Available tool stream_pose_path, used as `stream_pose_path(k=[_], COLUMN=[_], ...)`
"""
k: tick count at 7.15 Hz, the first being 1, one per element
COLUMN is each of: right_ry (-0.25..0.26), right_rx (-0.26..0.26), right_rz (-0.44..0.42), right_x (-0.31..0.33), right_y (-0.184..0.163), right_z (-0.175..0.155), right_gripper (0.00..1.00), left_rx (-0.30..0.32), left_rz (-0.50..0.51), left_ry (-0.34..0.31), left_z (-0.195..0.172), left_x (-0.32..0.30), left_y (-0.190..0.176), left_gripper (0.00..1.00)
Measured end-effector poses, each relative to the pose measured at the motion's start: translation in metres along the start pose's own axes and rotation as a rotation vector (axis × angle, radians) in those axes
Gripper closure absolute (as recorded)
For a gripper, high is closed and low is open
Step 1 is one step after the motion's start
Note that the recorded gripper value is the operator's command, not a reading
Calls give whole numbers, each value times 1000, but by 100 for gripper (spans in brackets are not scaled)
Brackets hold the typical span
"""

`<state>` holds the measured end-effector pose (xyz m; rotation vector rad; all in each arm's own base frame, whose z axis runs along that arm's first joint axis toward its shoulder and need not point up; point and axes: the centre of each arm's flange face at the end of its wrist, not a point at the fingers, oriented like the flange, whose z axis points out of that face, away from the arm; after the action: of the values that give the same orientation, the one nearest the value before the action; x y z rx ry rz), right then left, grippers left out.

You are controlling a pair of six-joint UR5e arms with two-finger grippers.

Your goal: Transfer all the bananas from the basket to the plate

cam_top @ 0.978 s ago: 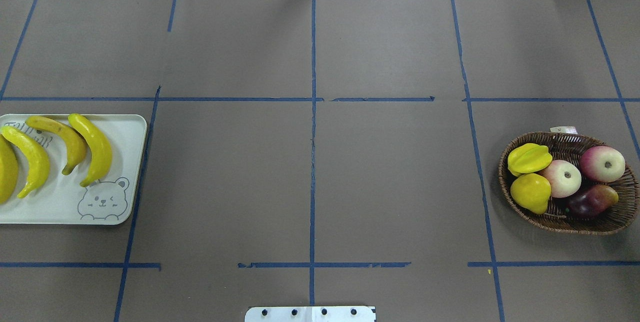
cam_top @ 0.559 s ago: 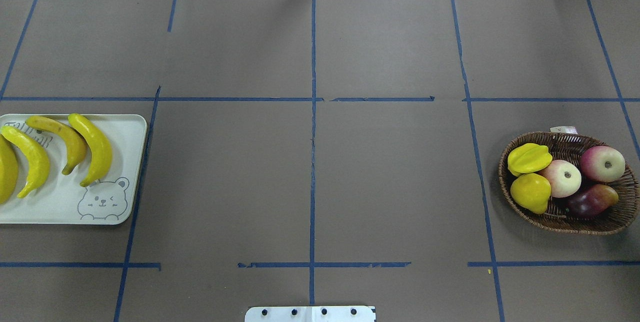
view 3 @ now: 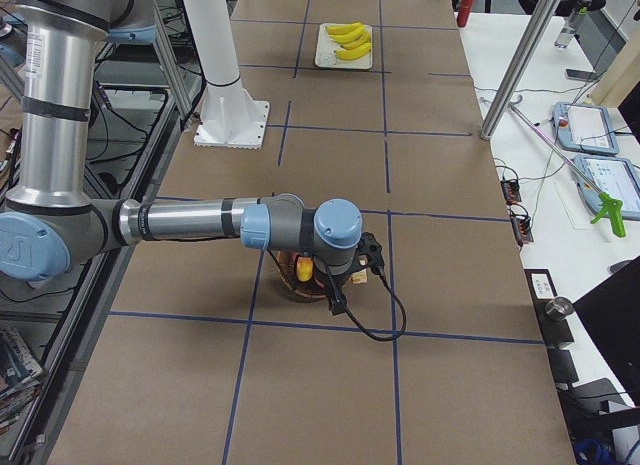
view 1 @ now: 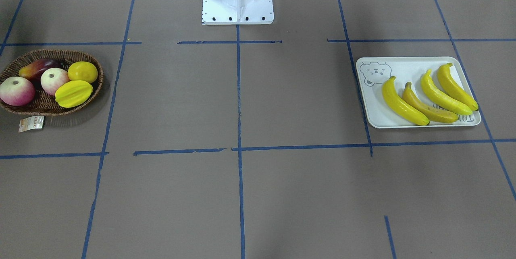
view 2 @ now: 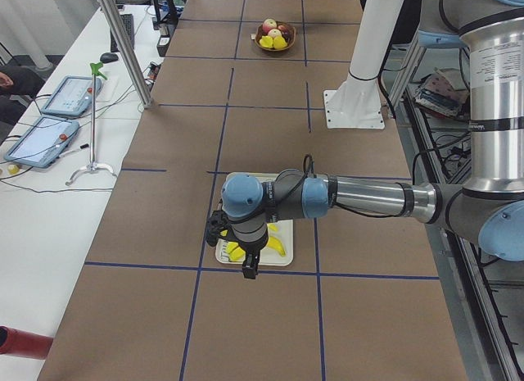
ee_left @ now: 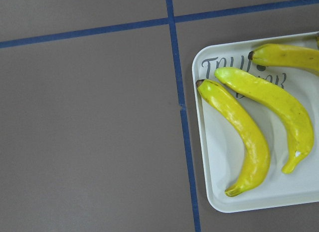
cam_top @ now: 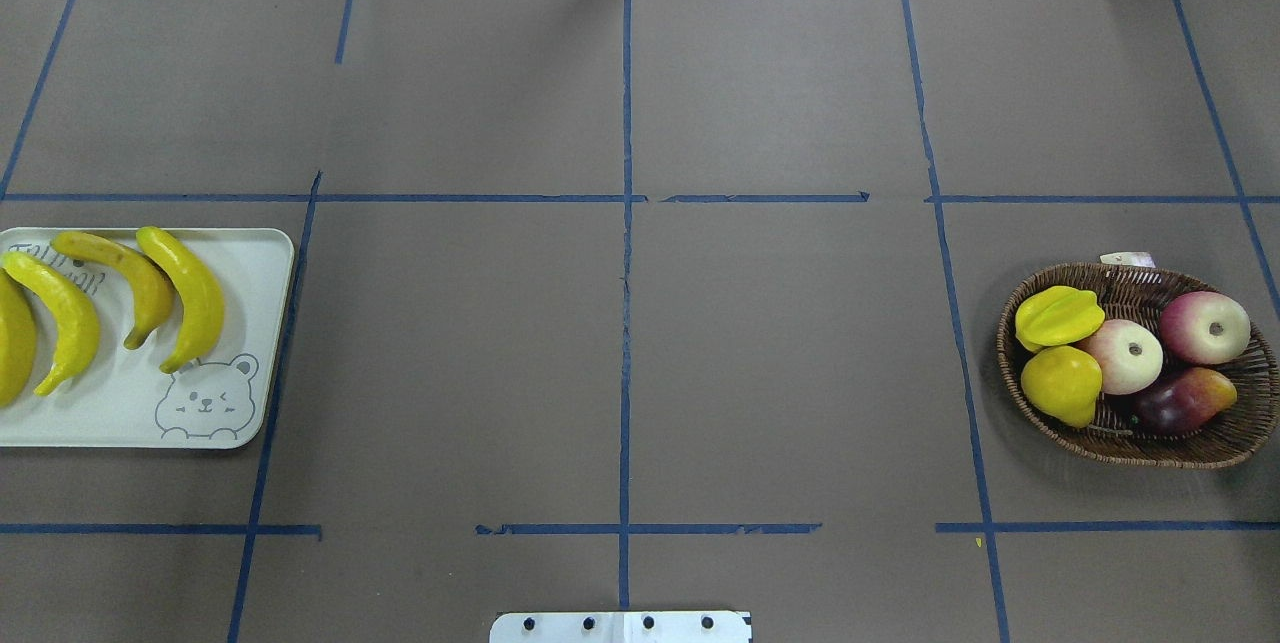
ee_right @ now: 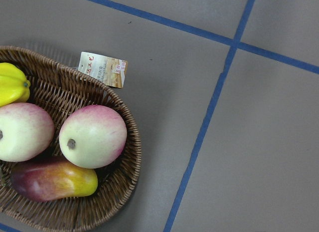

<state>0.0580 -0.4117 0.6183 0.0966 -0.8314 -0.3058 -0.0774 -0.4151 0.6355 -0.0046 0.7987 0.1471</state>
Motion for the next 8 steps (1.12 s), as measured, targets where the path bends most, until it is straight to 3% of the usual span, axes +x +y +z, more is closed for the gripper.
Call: stream_pose_path(k=[3, 8], right_ry=[10, 27], right_rx=[8, -2], right_rz=[99, 113], right_x=[5, 8], right_y=[6, 12], right_z=[-3, 0], right_gripper=[0, 0], left_rx=[40, 38], left_rz=[42, 47], left_ry=[-15, -17], left_z=[3, 10], left_x=[-4, -7], left_y=[-3, 15], left_gripper=[0, 0])
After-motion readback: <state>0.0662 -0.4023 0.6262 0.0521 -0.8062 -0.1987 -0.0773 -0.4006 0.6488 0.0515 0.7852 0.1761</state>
